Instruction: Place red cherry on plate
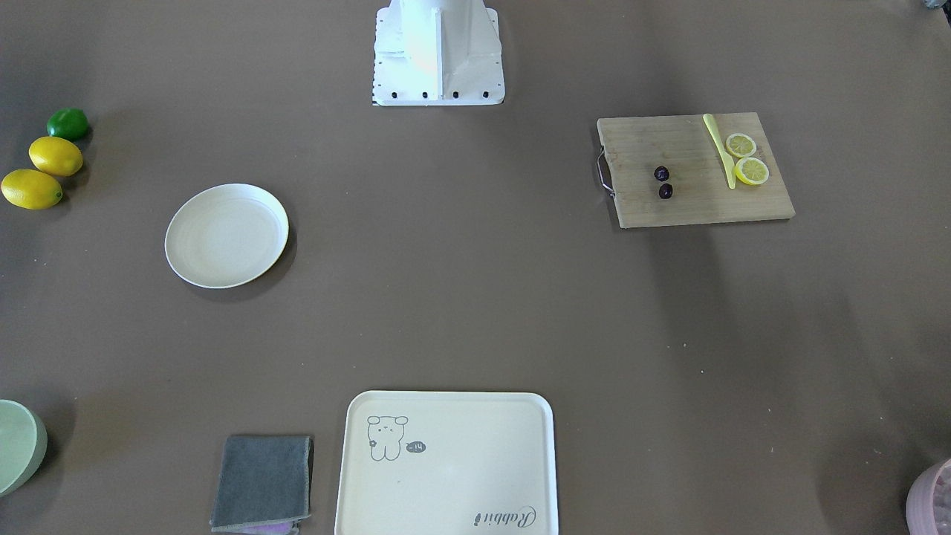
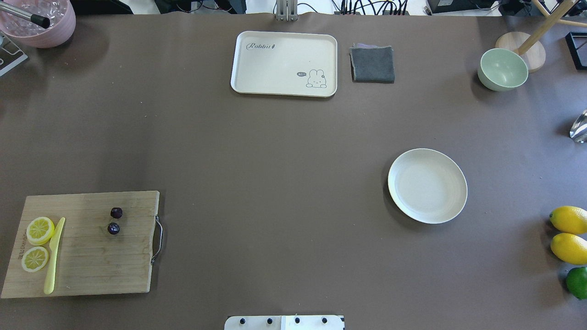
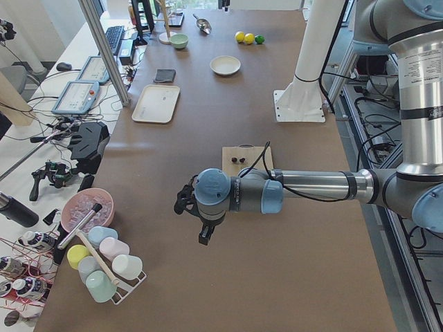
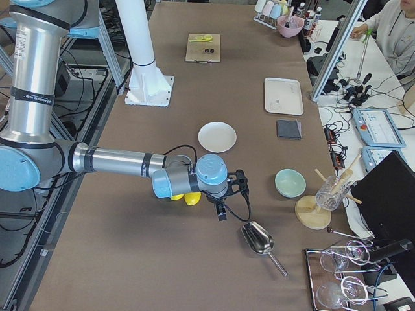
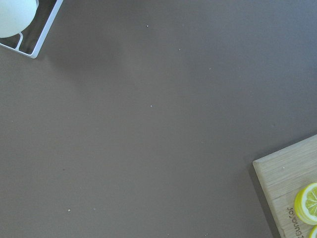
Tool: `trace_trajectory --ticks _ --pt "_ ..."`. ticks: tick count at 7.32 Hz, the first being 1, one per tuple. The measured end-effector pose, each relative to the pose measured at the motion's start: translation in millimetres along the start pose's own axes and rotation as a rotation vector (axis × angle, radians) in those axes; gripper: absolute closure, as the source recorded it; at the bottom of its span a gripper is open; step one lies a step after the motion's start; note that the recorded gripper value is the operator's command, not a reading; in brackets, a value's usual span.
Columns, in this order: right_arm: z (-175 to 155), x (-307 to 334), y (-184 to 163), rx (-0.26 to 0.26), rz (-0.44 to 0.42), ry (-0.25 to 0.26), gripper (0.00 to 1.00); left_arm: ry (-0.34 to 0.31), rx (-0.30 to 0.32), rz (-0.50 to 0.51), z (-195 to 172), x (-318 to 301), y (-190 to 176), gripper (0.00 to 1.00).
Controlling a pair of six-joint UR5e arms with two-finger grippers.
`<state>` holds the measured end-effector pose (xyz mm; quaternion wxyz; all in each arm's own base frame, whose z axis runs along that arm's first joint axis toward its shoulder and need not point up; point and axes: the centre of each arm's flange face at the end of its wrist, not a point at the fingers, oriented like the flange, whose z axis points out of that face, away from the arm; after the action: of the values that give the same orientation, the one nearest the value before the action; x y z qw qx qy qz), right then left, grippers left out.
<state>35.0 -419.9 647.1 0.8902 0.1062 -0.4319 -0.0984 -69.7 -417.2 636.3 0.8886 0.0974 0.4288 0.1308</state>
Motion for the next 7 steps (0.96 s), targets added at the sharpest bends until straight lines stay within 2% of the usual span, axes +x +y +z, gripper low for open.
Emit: trace_trajectory --ticks 2,4,7 --pt "13.3 -17.2 -5.0 -0.026 -0.025 -0.073 0.00 0.006 -0.018 0.003 8.3 1.5 -1.1 0.02" --pt "36.6 -51.4 -28.5 -0.073 -0.052 -0.113 0.03 0.010 -0.032 0.001 14.8 0.4 -1.2 0.02" --pt "65.3 -123.5 -87.4 -0.119 0.028 -0.139 0.05 0.013 -0.036 0.009 19.4 2.2 -7.0 0.02"
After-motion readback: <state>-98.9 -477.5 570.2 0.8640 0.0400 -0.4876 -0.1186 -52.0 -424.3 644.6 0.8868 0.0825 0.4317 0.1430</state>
